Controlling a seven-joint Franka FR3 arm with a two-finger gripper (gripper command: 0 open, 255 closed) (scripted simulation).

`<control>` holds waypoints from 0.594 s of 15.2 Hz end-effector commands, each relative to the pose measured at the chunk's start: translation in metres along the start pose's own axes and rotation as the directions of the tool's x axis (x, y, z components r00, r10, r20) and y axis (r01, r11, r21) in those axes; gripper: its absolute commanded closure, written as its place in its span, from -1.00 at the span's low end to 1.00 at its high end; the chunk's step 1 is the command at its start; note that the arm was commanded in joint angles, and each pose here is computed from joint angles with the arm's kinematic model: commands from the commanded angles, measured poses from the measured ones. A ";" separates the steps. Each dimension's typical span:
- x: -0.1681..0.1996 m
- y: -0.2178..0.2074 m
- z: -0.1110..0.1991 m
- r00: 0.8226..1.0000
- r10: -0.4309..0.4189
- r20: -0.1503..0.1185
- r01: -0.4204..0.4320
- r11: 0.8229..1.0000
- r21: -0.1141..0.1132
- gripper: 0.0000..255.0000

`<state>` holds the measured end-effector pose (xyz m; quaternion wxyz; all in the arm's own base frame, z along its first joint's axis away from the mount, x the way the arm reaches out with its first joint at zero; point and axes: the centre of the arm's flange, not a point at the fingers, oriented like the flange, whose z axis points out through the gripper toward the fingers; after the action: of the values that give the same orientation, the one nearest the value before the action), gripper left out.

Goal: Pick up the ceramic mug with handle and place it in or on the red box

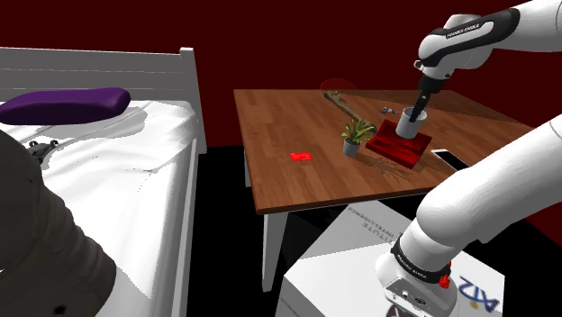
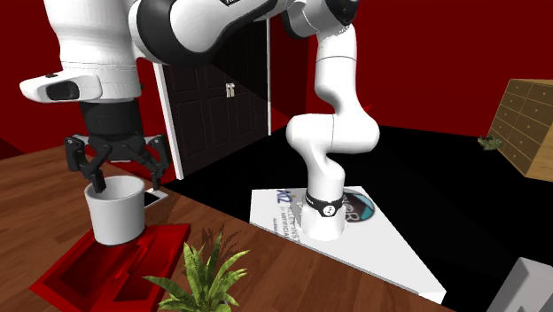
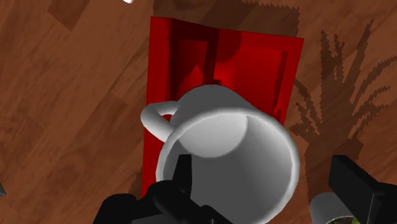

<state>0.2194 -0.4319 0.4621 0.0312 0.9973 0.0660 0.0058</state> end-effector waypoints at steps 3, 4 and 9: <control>0.000 -0.001 -0.037 1.000 0.000 0.000 0.000 1.000 0.000 -1.00; 0.000 -0.001 -0.037 1.000 0.000 0.000 0.000 1.000 0.000 -1.00; 0.000 -0.001 -0.037 1.000 0.000 0.000 0.000 1.000 0.000 -1.00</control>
<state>0.2183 -0.4285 0.4989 0.0312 0.9973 0.0659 0.0056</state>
